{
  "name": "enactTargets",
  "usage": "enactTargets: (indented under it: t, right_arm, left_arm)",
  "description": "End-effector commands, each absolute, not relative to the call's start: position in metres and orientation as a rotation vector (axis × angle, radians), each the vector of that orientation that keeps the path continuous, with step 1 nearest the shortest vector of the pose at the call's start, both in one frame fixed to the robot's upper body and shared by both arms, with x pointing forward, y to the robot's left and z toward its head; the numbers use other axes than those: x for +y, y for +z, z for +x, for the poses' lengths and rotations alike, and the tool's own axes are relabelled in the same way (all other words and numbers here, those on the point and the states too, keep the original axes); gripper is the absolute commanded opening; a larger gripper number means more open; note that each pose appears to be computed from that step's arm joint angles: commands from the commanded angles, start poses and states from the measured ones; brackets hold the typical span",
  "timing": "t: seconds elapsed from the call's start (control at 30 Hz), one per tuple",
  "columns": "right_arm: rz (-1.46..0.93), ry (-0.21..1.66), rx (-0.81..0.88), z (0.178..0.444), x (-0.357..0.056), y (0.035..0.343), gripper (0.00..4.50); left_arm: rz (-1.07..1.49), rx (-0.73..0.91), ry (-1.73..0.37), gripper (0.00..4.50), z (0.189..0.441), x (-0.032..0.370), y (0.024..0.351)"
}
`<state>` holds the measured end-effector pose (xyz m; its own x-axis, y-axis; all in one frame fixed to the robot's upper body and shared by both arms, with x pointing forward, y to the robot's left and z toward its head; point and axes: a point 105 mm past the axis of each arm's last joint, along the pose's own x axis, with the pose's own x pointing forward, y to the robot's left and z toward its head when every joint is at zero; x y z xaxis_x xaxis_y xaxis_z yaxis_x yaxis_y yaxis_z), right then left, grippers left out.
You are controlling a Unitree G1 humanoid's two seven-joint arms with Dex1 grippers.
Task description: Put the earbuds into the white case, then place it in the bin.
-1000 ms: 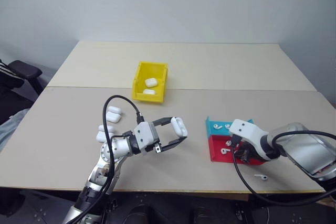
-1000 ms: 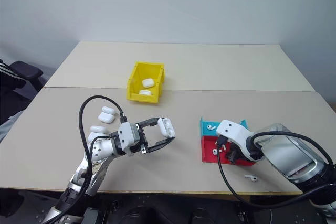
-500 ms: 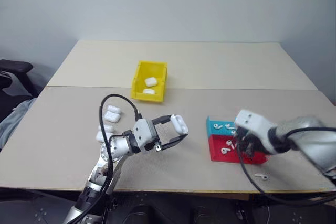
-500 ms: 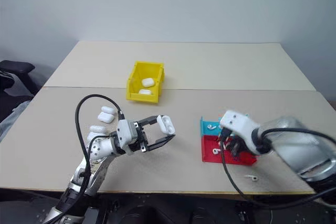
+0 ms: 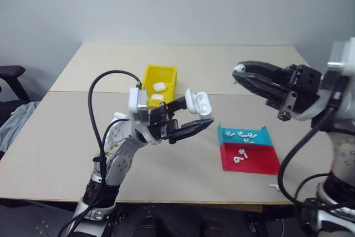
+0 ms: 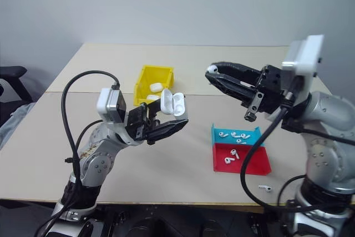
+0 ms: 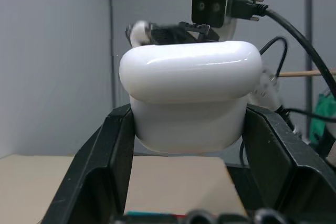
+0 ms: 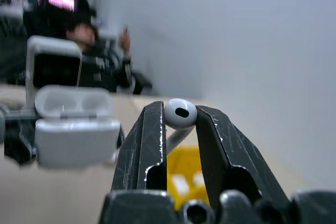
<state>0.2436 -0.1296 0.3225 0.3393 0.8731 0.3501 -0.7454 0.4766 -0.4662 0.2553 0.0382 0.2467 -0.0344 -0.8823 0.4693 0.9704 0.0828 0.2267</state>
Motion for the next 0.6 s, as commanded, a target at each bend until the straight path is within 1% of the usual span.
enactTargets:
  t: [0.03,0.17,0.3,0.4,0.6]
  right_arm:
    - [-0.193,1.094,-0.804,0.229,-0.127,0.334,0.87]
    - [-0.174,1.147,-0.844,0.231,-0.113,0.324,0.87]
    - [-0.201,1.257,-0.854,0.23,-0.105,0.314,0.87]
    - [-0.26,1.301,-0.819,0.236,-0.099,0.302,0.87]
    - [-0.333,1.352,-0.805,0.238,-0.096,0.293,0.87]
  left_arm:
    - [-0.166,-0.615,-1.566,2.78,0.248,0.038,0.254]
    - [-0.143,-0.579,-1.624,2.78,0.244,0.042,0.254]
    - [-0.091,-0.57,-1.651,2.78,0.243,0.043,0.252]
    - [-0.013,-0.531,-1.662,2.78,0.244,0.04,0.245]
    - [0.018,-0.534,-1.638,2.78,0.246,0.038,0.242]
